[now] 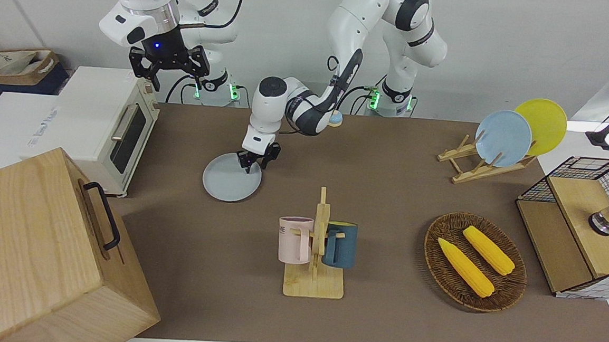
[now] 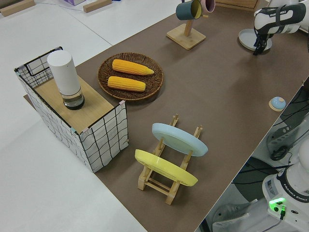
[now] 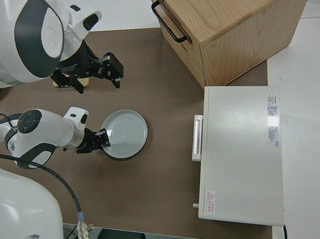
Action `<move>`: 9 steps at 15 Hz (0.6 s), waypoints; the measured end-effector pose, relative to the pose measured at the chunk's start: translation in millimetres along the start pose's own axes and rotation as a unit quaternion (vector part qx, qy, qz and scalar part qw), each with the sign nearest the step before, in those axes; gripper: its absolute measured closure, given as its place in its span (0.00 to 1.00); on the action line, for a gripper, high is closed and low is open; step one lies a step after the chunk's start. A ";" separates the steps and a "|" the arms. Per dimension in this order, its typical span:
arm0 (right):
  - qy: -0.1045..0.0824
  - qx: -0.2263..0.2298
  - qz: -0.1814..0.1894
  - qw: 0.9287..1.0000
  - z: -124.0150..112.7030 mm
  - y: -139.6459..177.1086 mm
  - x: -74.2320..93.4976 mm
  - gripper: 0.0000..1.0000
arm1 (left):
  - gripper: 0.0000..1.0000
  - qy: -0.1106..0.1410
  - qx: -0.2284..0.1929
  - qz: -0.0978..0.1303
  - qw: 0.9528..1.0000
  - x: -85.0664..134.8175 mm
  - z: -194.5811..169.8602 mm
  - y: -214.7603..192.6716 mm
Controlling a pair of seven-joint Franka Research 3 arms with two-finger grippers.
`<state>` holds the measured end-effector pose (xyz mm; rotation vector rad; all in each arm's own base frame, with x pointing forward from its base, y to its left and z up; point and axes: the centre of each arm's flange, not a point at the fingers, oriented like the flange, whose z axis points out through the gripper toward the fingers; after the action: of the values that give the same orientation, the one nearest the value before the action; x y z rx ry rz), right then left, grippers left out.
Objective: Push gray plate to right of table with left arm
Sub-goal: 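Push the gray plate across the table toward the toaster oven with the left gripper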
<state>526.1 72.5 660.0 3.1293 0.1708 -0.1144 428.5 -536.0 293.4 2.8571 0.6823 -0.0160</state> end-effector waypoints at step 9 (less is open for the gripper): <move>0.000 0.000 0.000 1.000 0.0 0.0 0.0 0.01 | 0.00 0.011 0.064 -0.003 0.998 31.6 -63.9 -4.2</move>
<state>526.1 72.5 660.0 3.1293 0.1708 -0.1143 452.5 -505.5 353.4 2.9820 0.7186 -0.0300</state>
